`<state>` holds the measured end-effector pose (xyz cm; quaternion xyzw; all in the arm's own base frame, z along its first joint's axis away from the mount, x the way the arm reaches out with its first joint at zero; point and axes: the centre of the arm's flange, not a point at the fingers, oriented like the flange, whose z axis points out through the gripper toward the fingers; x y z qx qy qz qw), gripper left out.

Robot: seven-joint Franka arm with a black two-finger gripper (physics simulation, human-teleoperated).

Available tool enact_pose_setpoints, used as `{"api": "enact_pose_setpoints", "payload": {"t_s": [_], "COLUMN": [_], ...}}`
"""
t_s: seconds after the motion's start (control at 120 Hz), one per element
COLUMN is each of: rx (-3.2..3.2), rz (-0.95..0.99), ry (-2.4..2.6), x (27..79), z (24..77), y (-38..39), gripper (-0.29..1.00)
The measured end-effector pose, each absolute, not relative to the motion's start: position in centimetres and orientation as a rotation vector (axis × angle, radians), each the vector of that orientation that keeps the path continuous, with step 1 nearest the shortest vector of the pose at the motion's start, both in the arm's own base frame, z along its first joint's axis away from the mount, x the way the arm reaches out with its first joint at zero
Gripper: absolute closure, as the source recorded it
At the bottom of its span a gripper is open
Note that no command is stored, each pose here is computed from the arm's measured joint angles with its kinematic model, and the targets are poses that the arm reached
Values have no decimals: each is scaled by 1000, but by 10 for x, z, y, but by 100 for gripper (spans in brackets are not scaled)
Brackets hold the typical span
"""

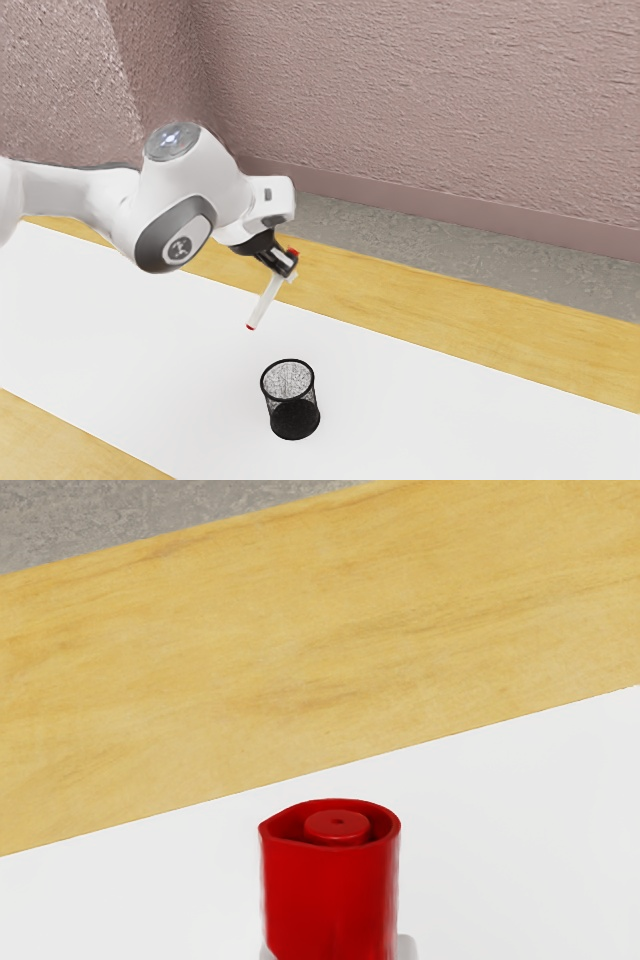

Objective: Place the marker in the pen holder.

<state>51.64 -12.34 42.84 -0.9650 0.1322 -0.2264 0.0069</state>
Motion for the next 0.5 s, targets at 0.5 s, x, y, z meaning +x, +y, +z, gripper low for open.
{"api": "enact_pose_setpoints", "payload": {"t_s": [0.5], "rx": [-2920], "rz": [-1195], "ry": [614], "x": [462], "z": [415], "y": [-168], "gripper": [79]}}
